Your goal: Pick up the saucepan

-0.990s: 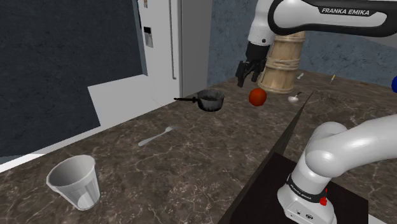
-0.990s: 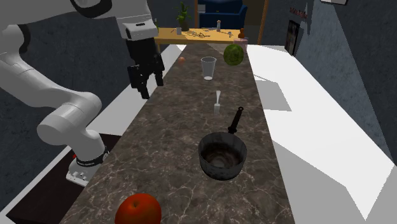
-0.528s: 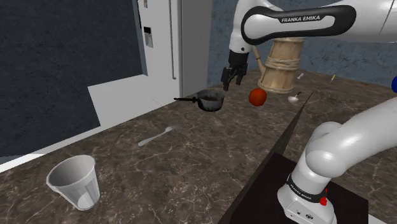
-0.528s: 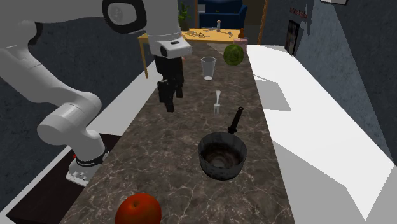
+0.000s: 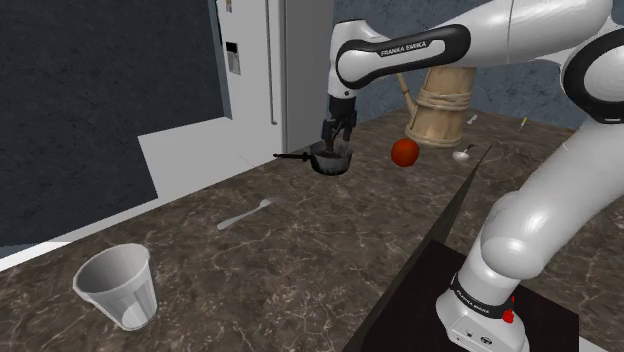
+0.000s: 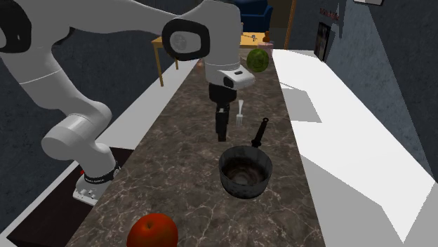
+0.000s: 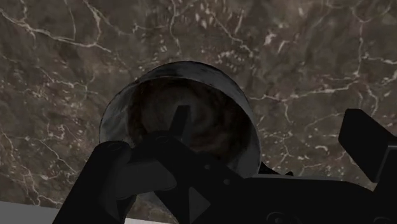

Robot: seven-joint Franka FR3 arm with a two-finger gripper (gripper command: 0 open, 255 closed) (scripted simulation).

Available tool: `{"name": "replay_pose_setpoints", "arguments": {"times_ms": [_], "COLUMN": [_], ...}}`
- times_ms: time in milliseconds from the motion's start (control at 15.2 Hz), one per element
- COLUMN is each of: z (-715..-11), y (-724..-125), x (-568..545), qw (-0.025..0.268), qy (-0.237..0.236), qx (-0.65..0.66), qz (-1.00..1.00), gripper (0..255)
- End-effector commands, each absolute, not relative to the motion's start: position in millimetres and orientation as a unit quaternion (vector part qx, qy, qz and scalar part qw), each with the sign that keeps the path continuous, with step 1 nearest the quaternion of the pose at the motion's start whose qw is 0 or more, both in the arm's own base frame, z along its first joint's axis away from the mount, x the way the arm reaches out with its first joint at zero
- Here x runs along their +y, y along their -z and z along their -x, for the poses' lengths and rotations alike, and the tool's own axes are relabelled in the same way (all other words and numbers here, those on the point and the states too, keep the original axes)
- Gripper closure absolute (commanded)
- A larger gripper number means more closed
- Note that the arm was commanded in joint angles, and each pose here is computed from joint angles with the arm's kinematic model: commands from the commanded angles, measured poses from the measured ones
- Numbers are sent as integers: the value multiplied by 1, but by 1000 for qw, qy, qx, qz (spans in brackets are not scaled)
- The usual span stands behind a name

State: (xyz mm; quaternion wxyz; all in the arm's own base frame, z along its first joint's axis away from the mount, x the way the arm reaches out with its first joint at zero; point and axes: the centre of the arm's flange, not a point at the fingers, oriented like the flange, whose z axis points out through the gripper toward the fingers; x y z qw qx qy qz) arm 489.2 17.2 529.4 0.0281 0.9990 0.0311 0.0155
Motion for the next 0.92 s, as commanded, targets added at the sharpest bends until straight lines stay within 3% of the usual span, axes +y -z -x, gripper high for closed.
{"name": "replay_pose_setpoints", "arguments": {"times_ms": [0, 198, 792, 858], "z": [-513, -546, -546, -546], "y": [-513, -492, -452, -452], "x": [21, 26, 26, 27], "qw": [30, 32, 32, 32], "qy": [-9, 0, 0, 0], "qx": [46, 66, 66, 66], "qz": [-998, -997, -997, -997], "gripper": [0, 0, 0, 255]}}
